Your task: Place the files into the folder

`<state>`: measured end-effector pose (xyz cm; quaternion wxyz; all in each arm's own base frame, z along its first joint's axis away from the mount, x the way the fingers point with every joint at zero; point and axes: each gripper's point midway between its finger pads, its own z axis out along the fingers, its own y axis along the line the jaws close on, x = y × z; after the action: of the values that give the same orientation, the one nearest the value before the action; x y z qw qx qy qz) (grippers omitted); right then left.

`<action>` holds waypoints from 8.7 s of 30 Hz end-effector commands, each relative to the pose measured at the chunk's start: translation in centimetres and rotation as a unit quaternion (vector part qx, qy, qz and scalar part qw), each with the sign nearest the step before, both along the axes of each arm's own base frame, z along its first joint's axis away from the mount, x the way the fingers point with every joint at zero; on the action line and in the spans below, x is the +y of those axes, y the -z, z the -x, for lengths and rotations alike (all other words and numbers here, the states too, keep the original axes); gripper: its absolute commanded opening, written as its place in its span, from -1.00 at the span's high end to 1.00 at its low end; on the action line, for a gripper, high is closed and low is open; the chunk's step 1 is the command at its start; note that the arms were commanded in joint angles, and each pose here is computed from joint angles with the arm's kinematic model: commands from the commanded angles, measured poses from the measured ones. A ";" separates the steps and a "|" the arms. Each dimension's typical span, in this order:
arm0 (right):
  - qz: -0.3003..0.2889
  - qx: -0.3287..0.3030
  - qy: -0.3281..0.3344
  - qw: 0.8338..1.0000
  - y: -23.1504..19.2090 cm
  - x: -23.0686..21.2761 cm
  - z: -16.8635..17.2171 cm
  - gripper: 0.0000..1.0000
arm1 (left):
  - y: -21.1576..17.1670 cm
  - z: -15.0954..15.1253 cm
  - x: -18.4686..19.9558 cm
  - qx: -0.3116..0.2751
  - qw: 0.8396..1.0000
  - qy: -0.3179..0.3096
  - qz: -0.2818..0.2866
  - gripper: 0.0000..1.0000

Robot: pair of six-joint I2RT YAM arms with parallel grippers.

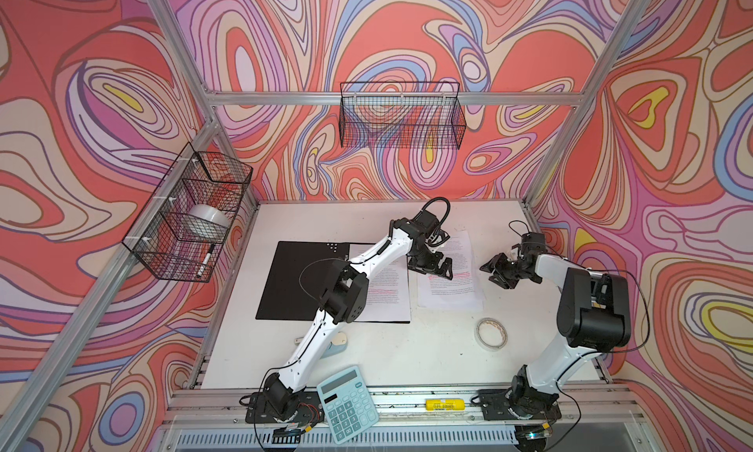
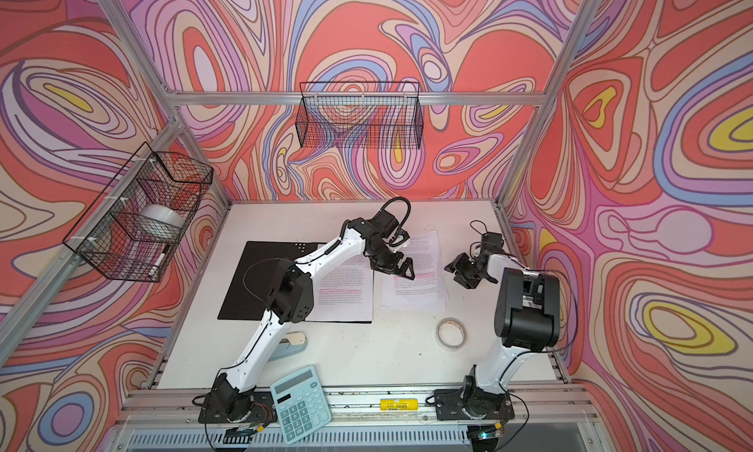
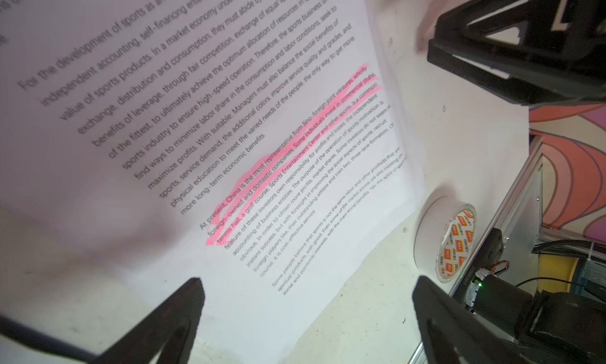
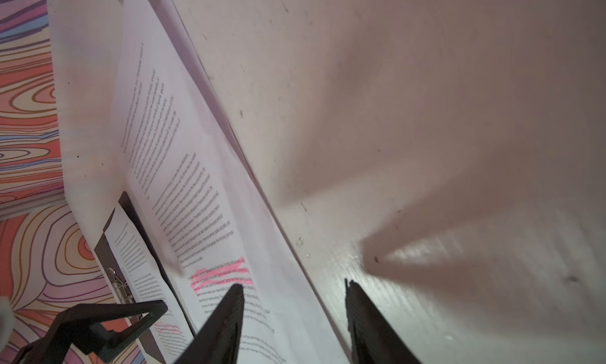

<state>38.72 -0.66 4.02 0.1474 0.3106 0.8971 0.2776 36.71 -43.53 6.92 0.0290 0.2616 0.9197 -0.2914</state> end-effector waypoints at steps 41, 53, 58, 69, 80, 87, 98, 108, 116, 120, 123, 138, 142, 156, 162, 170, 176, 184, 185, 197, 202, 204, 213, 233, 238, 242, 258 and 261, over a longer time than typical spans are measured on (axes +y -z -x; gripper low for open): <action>-0.071 -0.024 -0.086 0.993 -0.3 2.4 -0.6 0.32 | 3.8 -1.3 0.8 0.005 0.999 -0.007 -0.034 -1.00; -0.051 -0.021 -0.096 0.994 -0.8 2.6 -1.3 0.33 | 3.1 -1.2 0.7 0.003 1.000 -0.005 -0.028 -1.00; 0.005 0.012 -0.104 0.994 0.0 2.3 -1.2 0.21 | 3.0 -1.2 0.7 0.004 1.000 -0.005 -0.028 -0.99; 0.149 0.077 -0.129 0.977 1.6 2.3 -1.8 0.18 | 2.9 -1.2 0.7 0.003 1.000 -0.004 -0.028 -1.00; 0.188 0.105 -0.106 0.971 2.4 1.1 -1.3 0.27 | 2.7 -1.1 0.6 0.004 1.000 -0.004 -0.026 -1.00; 0.204 0.086 -0.097 0.970 1.7 0.6 -1.7 0.09 | 2.2 -1.5 0.8 -0.008 1.000 -0.004 -0.028 -1.00; 0.089 0.048 -0.083 0.991 2.8 0.2 -2.5 0.02 | 2.6 -1.5 1.1 -0.011 0.999 -0.002 -0.036 -1.00; 0.040 0.017 -0.105 0.993 4.1 -0.1 -4.8 0.00 | 2.9 -1.6 1.1 -0.014 0.999 0.001 -0.036 -1.00; 0.018 0.011 -0.126 0.992 5.1 -0.2 -5.9 0.01 | 3.2 -1.7 1.1 -0.016 0.999 0.003 -0.040 -1.00; -0.008 0.003 -0.130 0.992 5.3 -0.2 -6.1 0.04 | 3.1 -1.7 1.1 -0.016 0.999 0.003 -0.038 -1.00; -0.030 -0.008 -0.131 0.991 5.1 0.0 -6.1 0.09 | 3.1 -1.7 1.1 -0.017 0.999 0.003 -0.039 -1.00; -0.114 -0.047 -0.143 0.982 3.3 1.1 -6.3 0.21 | 3.0 -1.8 1.2 -0.023 0.999 0.004 -0.041 -0.99; -0.112 -0.055 -0.135 0.983 2.6 0.5 -6.0 0.24 | 2.9 -1.8 1.2 -0.023 0.999 0.003 -0.042 -1.00; -0.119 -0.082 -0.128 0.981 0.1 -0.1 -5.6 0.31 | 2.8 -1.9 1.3 -0.024 0.999 0.002 -0.042 -1.00; -0.119 -0.071 -0.125 0.982 1.0 -0.3 -5.6 0.30 | 2.8 -1.9 1.3 -0.024 0.999 0.002 -0.042 -1.00; -0.139 -0.089 -0.135 0.977 0.3 0.1 -6.2 0.31 | 2.8 -2.0 1.2 -0.025 0.999 0.002 -0.041 -0.99; -0.154 -0.099 -0.138 0.973 -0.1 0.5 -6.4 0.36 | 2.8 -2.0 1.2 -0.026 0.999 0.001 -0.041 -1.00; -0.155 -0.104 -0.141 0.972 -0.7 0.6 -6.2 0.43 | 2.8 -2.1 1.2 -0.027 0.999 0.002 -0.042 -1.00; -0.152 -0.104 -0.141 0.973 -0.8 0.6 -6.1 0.43 | 2.7 -2.1 1.2 -0.028 0.999 0.001 -0.042 -0.99; -0.142 -0.113 -0.150 0.972 -2.3 0.7 -5.6 0.45 | 2.5 -2.2 1.3 -0.032 0.999 0.002 -0.044 -1.00; -0.139 -0.118 -0.153 0.971 -3.0 0.8 -5.2 0.46 | 2.7 -2.3 1.5 -0.034 0.998 0.000 -0.049 -1.00; -0.143 -0.121 -0.156 0.970 -3.2 1.0 -5.0 0.47 | 2.7 -2.3 1.4 -0.033 0.998 -0.001 -0.047 -0.99; -0.177 -0.117 -0.158 0.964 -2.4 1.7 -4.7 0.56 | 2.3 -2.3 1.4 -0.037 0.998 0.000 -0.046 -1.00; -0.178 -0.110 -0.150 0.966 -0.3 1.5 -5.0 0.37 | 1.7 -2.4 1.3 -0.043 0.998 0.003 -0.041 -1.00; -0.177 -0.113 -0.149 0.966 0.1 1.4 -5.3 0.32 | 1.6 -2.4 1.4 -0.045 0.998 0.004 -0.043 -1.00; -0.188 -0.118 -0.148 0.964 0.1 1.6 -5.3 0.31 | 1.5 -2.4 1.4 -0.048 0.998 0.006 -0.044 -1.00; -0.205 -0.141 -0.158 0.956 -2.9 2.5 -4.1 0.45 | 0.3 -2.9 1.6 -0.066 0.997 0.007 -0.042 -1.00; -0.209 -0.142 -0.163 0.954 -3.3 2.7 -3.8 0.46 | 0.2 -2.8 1.6 -0.063 0.997 0.006 -0.042 -1.00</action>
<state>43.00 1.64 5.87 0.1506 0.1560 0.8311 0.5121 39.23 -42.47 4.49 0.0607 0.2821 0.9272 -0.2390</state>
